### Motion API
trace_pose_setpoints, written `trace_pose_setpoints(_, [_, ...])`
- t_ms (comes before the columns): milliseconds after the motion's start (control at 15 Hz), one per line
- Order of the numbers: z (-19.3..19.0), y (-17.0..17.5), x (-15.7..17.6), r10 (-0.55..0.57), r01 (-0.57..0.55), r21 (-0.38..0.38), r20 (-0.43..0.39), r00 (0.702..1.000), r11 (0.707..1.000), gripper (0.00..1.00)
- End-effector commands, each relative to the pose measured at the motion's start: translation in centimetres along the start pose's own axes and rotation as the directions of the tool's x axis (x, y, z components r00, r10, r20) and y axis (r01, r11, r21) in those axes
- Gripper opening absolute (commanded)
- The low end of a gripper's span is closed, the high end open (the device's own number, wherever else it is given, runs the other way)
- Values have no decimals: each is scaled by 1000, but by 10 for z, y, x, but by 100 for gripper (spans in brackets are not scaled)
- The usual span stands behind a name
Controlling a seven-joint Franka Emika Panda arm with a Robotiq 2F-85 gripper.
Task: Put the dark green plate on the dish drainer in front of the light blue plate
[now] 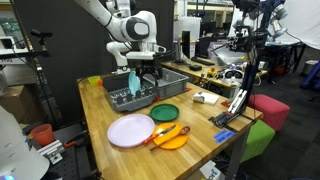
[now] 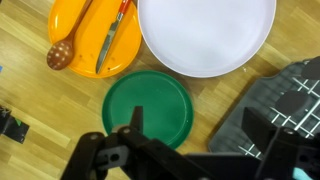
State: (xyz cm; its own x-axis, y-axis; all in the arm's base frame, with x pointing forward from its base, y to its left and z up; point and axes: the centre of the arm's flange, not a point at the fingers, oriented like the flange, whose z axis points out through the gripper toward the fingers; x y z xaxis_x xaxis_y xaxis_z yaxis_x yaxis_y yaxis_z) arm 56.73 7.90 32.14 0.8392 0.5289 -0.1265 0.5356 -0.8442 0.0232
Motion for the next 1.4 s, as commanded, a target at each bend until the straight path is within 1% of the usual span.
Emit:
trace_pose_setpoints(0, [-3, 0, 0, 0, 0, -2, -4, 1000, 1000, 100])
trace_pose_setpoints(267, [-4, 0, -1, 0, 0, -3, -5, 1000, 1000, 100])
trace_pose_setpoints(333, [-4, 1, 3, -19, 19, 16, -4, 1000, 1000, 100])
trace_pose_setpoints(600, [0, 13, 23, -106, 106, 16, -12, 994, 994, 100])
trace_pose_setpoints(800, [16, 27, 45, -136, 137, 18, -16, 991, 990, 100])
trace_pose_setpoints(1000, [38, 43, 66, -122, 123, 12, -15, 992, 992, 100])
trace_pose_setpoints(1200, [54, 55, 85, -81, 80, -6, -23, 996, 997, 100])
trace_pose_setpoints(1267, [54, 45, 69, -94, 94, 6, -19, 995, 996, 100])
trace_pose_setpoints(1333, [57, 49, 75, -88, 89, 4, -22, 996, 996, 100])
